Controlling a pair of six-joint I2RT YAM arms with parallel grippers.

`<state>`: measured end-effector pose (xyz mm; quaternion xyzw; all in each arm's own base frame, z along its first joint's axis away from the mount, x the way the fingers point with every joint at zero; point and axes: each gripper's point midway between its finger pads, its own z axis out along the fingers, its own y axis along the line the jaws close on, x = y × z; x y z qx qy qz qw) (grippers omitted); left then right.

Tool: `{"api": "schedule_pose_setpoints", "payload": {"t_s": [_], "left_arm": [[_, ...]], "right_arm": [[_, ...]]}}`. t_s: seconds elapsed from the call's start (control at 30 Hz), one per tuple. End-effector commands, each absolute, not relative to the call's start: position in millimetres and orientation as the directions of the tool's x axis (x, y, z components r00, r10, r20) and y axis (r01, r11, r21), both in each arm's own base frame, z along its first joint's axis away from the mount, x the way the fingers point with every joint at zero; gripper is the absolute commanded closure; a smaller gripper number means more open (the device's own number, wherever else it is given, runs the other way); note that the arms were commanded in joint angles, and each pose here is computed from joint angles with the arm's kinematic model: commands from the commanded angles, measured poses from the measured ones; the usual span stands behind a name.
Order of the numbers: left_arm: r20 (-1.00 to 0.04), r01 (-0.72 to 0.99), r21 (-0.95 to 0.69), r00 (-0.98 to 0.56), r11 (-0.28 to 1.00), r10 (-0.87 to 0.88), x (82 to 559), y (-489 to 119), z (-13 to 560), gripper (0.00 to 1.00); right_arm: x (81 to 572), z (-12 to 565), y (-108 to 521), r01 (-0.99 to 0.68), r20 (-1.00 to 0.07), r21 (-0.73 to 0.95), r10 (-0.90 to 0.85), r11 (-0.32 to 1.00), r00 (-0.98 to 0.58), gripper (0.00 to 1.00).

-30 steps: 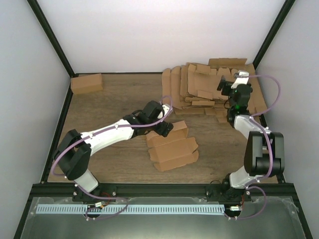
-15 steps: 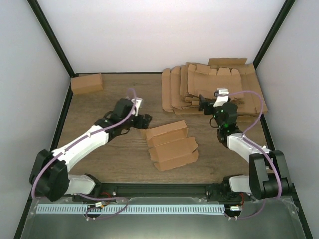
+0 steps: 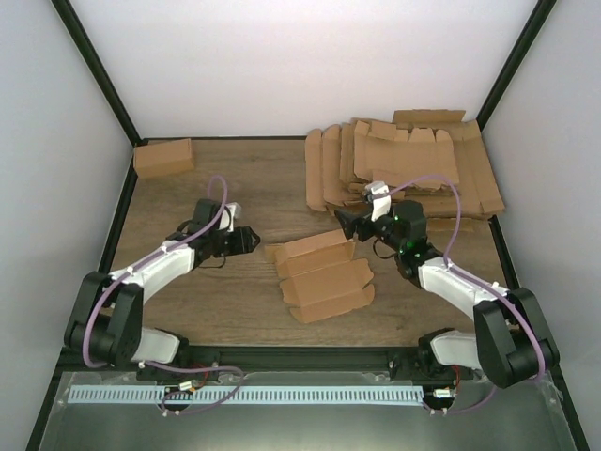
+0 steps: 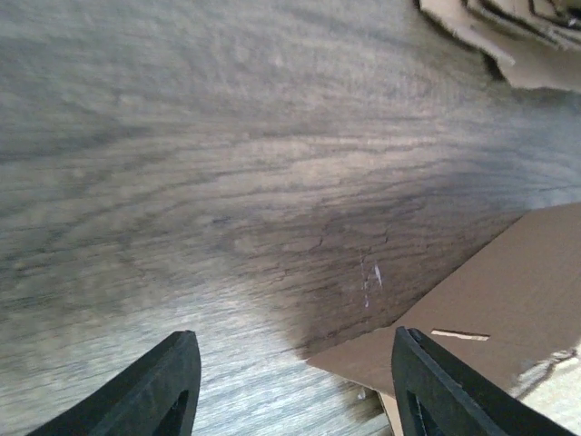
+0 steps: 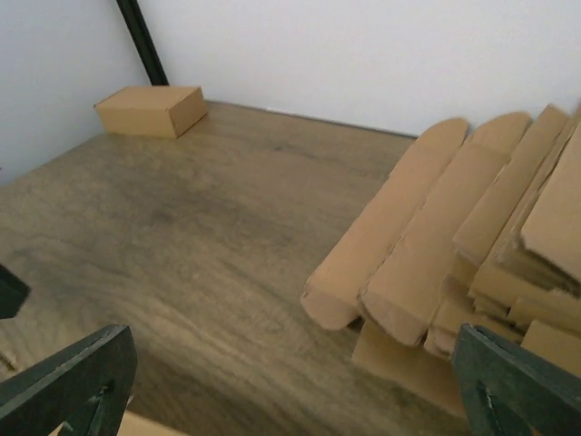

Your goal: Fold the paper box

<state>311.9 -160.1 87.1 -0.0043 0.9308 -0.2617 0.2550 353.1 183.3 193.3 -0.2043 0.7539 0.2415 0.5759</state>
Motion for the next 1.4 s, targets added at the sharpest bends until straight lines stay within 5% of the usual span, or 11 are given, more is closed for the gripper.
{"api": "schedule_pose_setpoints", "payload": {"t_s": [0.0,0.23,0.63,0.93,1.2,1.37], "left_arm": [[-0.410,0.149,-0.560,-0.905,0.815,-0.117,302,-177,67,0.43],[-0.402,0.154,-0.572,-0.909,0.805,-0.112,293,-180,53,0.46],[-0.396,0.182,-0.620,-0.912,0.763,-0.105,282,-198,55,0.59],[-0.241,-0.068,-0.717,-0.910,0.694,-0.338,255,-188,51,0.61],[-0.201,-0.035,-0.883,-0.874,0.468,-0.443,246,-208,102,0.50],[-0.191,0.016,-0.932,-0.871,0.363,-0.453,252,-219,122,0.27]], "right_arm": [[330,178,193,-0.633,-0.929,0.221,-0.038,0.742,-0.369,0.03],[300,156,190,-0.629,-0.886,0.281,-0.056,0.725,-0.460,0.03],[322,143,193,-0.496,-0.771,0.390,-0.020,0.775,-0.637,0.06],[326,131,197,-0.450,-0.721,0.453,0.019,0.770,-0.693,0.07],[323,122,204,-0.446,-0.687,0.497,0.024,0.744,-0.726,0.07],[321,118,206,-0.445,-0.676,0.516,0.029,0.731,-0.737,0.07]]}}
